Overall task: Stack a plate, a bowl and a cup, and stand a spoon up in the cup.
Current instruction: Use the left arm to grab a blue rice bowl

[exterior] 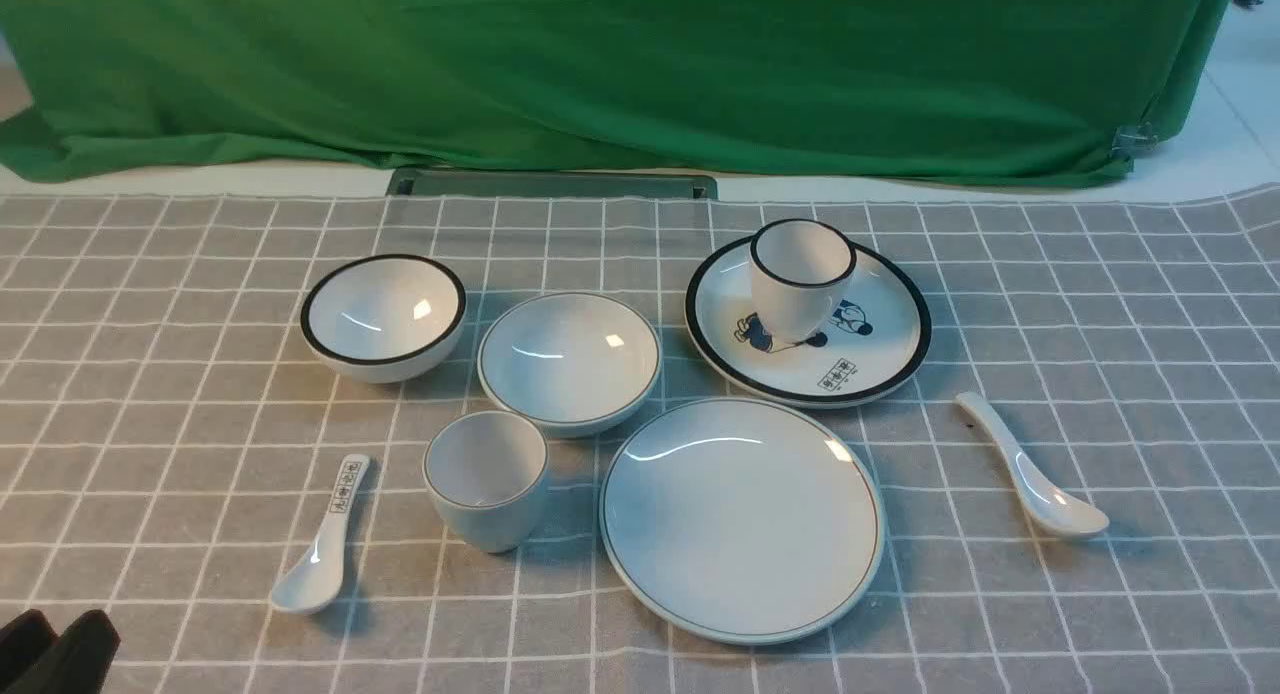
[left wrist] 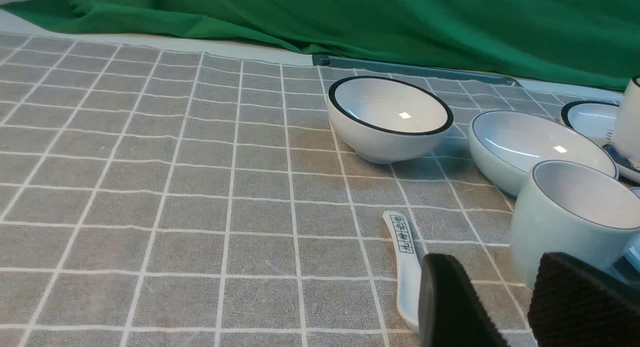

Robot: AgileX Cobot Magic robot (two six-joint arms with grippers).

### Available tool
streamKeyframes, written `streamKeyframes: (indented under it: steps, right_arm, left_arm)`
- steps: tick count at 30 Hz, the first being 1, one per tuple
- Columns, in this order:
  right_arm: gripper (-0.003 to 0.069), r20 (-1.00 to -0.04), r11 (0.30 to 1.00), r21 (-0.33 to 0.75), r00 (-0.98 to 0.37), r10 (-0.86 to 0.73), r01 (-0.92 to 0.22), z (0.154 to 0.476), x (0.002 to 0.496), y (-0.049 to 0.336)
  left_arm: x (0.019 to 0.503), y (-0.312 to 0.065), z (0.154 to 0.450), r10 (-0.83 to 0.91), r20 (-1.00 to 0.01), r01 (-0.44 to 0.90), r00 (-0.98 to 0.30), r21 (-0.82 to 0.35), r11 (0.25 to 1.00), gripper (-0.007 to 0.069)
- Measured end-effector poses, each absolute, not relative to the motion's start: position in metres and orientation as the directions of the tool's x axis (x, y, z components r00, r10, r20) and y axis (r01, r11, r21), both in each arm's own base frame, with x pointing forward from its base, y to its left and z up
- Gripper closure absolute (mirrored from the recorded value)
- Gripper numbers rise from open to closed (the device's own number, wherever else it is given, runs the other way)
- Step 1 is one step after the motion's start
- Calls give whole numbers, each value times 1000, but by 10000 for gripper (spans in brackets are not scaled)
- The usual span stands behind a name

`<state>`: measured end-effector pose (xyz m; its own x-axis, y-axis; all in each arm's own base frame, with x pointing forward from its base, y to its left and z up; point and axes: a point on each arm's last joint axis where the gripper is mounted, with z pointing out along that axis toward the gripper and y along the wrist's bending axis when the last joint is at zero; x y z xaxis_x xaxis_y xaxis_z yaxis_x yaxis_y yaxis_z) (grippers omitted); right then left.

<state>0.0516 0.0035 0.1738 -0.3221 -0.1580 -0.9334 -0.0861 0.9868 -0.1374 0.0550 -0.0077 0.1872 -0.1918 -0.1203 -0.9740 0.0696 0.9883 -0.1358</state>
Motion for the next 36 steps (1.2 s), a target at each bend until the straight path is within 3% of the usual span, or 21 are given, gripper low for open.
streamKeyframes:
  steps: [26,28,31,36]
  right_arm:
    - [417,-934,987,-137,-321,-158,-86,174,52,3]
    - [417,-934,987,-137,-321,-158,-86,174,52,3]
    - [417,-934,987,-137,-321,-158,-86,174,52,3]
    - [417,-934,987,-137,-321,-158,-86,174,52,3]
  left_arm:
    - [55,-8,188,-128,-975,68,-179,-142,988,385]
    - [56,-7,196,-264,-959,59,-108,-271,961,385]
    - [57,-3,208,-539,-842,62,14,-537,841,385]
    - [55,1,220,-728,-679,94,97,-722,686,396]
